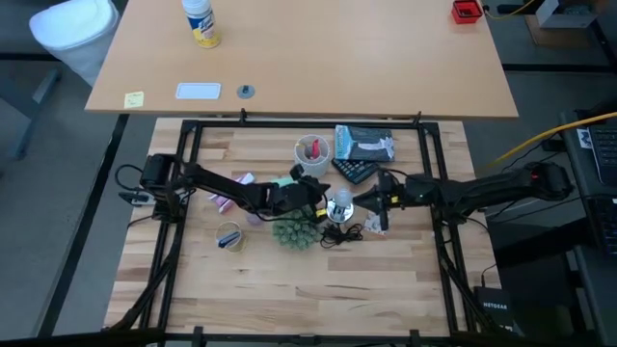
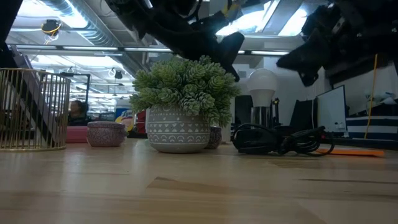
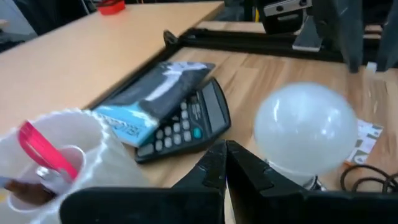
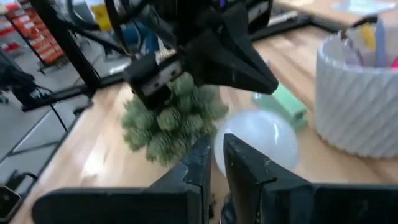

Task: Screw lightbulb
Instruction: Insert the lightbulb into the silver desk lamp

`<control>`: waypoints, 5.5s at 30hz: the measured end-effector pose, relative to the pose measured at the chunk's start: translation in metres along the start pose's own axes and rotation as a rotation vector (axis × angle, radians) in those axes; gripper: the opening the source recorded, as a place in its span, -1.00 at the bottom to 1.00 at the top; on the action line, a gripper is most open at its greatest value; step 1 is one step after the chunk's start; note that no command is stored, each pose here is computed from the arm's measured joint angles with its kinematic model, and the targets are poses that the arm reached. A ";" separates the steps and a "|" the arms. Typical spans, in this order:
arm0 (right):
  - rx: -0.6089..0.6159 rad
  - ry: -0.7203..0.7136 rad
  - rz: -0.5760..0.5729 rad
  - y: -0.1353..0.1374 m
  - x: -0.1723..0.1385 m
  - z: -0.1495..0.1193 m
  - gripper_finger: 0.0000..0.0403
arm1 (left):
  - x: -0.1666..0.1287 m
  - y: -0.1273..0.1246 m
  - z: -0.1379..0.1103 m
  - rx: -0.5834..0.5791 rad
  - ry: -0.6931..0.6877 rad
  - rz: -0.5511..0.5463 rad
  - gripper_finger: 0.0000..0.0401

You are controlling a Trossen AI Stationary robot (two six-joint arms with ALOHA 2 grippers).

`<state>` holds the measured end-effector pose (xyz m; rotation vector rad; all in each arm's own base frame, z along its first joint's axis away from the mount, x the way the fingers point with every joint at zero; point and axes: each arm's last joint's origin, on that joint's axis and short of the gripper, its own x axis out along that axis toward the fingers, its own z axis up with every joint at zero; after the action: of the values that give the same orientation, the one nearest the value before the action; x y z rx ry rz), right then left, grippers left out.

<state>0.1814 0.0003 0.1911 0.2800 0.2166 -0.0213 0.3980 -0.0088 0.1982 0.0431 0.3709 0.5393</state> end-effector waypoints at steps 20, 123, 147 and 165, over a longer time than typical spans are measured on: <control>-0.081 -0.084 -0.285 -0.007 -0.016 0.008 -0.75 | -0.024 -0.014 0.021 -0.082 -0.049 -0.318 -0.99; -0.136 0.064 -0.218 -0.009 0.023 -0.008 -0.75 | -0.001 -0.016 -0.006 -0.008 0.023 -0.216 -0.99; -0.087 0.138 0.024 -0.002 0.024 -0.013 -0.75 | 0.004 -0.005 -0.011 0.023 0.053 -0.070 -0.99; -0.119 -0.159 -0.123 0.002 -0.004 0.024 -0.75 | -0.022 0.001 0.024 0.041 -0.057 -0.058 -0.99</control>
<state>0.1824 -0.0042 0.2154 0.1453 0.0761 -0.1520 0.3885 -0.0175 0.2280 0.0866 0.3267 0.4721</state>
